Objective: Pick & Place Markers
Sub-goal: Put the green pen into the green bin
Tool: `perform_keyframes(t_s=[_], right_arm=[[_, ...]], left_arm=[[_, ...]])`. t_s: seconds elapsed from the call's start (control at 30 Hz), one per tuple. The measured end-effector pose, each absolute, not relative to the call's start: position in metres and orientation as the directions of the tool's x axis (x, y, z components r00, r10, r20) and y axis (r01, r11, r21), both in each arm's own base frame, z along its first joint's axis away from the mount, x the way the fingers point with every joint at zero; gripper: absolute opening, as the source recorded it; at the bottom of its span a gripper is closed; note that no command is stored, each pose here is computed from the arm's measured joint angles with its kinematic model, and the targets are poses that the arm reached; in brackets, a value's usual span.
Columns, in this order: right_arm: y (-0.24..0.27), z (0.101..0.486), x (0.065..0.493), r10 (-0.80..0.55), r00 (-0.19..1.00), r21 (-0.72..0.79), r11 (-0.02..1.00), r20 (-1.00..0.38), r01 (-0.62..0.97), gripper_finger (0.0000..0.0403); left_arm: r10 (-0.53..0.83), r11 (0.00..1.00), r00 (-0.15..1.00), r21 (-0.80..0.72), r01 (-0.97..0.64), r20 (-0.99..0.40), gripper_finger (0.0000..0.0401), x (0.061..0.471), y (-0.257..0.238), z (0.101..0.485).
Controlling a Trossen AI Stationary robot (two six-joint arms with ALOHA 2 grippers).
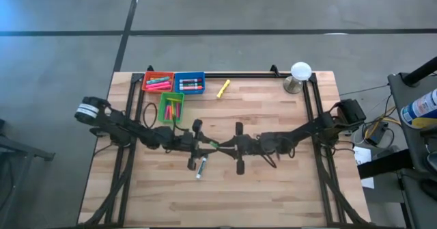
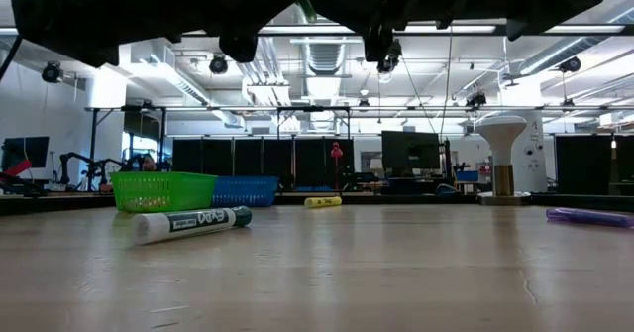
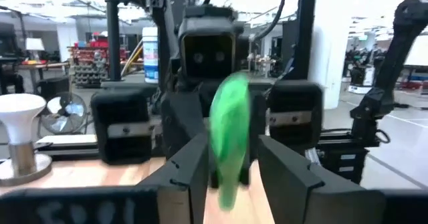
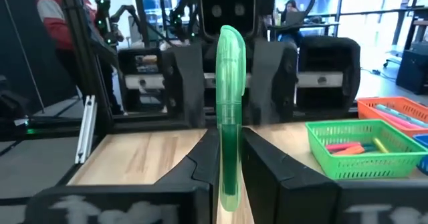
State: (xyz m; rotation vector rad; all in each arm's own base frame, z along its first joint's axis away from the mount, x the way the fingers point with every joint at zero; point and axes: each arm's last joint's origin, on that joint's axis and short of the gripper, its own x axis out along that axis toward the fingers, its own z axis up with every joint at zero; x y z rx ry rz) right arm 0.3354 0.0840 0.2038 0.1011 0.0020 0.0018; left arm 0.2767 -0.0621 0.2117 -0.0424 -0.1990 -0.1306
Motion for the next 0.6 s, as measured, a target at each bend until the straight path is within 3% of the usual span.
perform_keyframes(t_s=[0.23, 0.47, 0.6], right_arm=[[0.085, 0.202, 0.336, 0.01, 1.0, 0.094, 0.996, -0.012, -0.009, 0.0045], [0.085, 0.202, 0.336, 0.012, 1.0, 0.07, 0.998, -0.011, -0.011, 0.0047], [0.084, 0.203, 0.336, 0.001, 1.0, 0.046, 0.999, -0.009, 0.0, 0.007]], left_arm=[[-0.16, 0.985, 0.959, -0.024, 0.17, 0.236, 0.0115, 0.275, -0.064, 0.216], [-0.157, 0.987, 0.954, 0.002, 0.162, 0.255, 0.0046, 0.274, -0.064, 0.218], [-0.102, 0.995, 0.96, 0.012, 0.102, 0.26, 0.0038, 0.27, -0.062, 0.227]])
